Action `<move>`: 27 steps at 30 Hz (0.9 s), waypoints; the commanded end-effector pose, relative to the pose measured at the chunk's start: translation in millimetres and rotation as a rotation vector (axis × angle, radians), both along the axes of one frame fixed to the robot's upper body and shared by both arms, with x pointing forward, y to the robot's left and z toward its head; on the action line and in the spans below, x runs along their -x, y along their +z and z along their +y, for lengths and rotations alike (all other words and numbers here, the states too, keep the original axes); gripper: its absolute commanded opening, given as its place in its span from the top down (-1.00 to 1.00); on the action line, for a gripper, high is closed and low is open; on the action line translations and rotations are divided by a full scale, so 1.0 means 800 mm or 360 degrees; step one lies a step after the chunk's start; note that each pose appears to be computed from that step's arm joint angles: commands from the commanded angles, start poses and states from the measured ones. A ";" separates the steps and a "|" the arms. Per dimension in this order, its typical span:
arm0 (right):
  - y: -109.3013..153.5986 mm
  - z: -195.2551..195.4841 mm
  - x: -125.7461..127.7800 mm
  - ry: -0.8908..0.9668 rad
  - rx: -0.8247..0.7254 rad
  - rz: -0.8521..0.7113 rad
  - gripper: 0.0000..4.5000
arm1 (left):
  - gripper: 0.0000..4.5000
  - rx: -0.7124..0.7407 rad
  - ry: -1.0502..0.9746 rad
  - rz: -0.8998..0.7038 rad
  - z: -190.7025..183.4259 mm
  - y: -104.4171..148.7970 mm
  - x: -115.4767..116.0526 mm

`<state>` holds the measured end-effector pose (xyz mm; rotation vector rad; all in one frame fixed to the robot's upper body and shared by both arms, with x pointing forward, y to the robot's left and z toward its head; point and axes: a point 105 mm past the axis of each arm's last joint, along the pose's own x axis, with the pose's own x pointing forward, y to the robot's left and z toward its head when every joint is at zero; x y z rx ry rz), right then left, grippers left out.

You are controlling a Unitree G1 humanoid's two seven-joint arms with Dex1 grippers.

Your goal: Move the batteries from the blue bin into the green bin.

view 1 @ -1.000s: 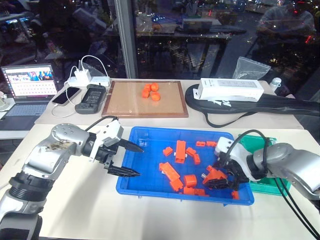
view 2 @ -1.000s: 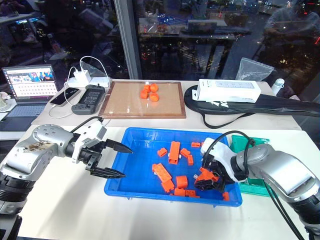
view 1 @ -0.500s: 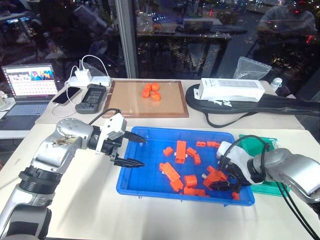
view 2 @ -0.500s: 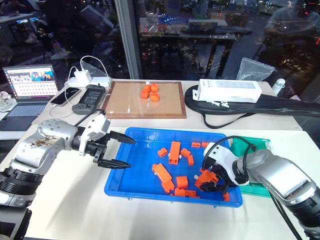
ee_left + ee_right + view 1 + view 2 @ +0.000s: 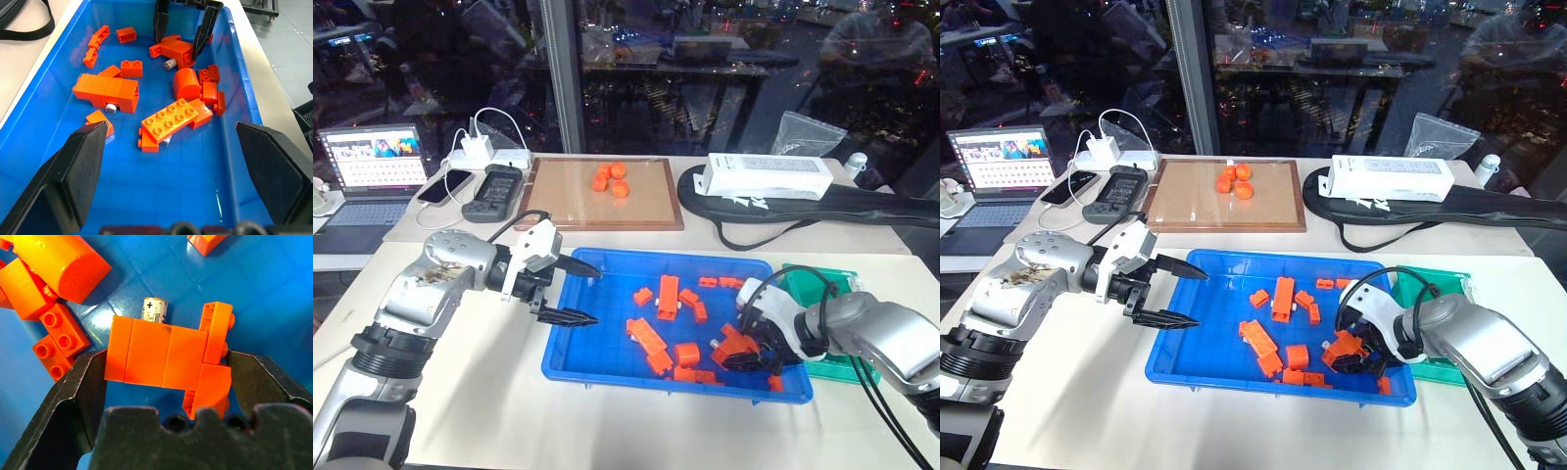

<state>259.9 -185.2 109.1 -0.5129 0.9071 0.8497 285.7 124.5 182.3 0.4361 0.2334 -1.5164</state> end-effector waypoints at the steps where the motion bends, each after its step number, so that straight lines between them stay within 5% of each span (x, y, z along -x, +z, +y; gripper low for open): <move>1: 0.051 0.003 -0.024 0.0041 -0.0035 -0.0264 -0.62 | -1.00 0.0014 -0.0011 -0.0063 -0.001 0.011 0.000; 14: 0.059 -0.027 -0.110 -0.0224 0.0054 -0.0632 -0.62 | -1.00 0.0056 0.0060 -0.0067 0.003 0.019 0.002; 16: 0.067 -0.027 -0.120 -0.0253 0.0042 -0.0699 -0.81 | -1.00 0.0057 0.0081 -0.0062 0.005 0.016 0.002; 27: 0.096 -0.005 -0.092 -0.0138 -0.0068 -0.0656 -0.81 | -1.00 0.0089 0.0082 -0.0061 0.000 0.014 -0.002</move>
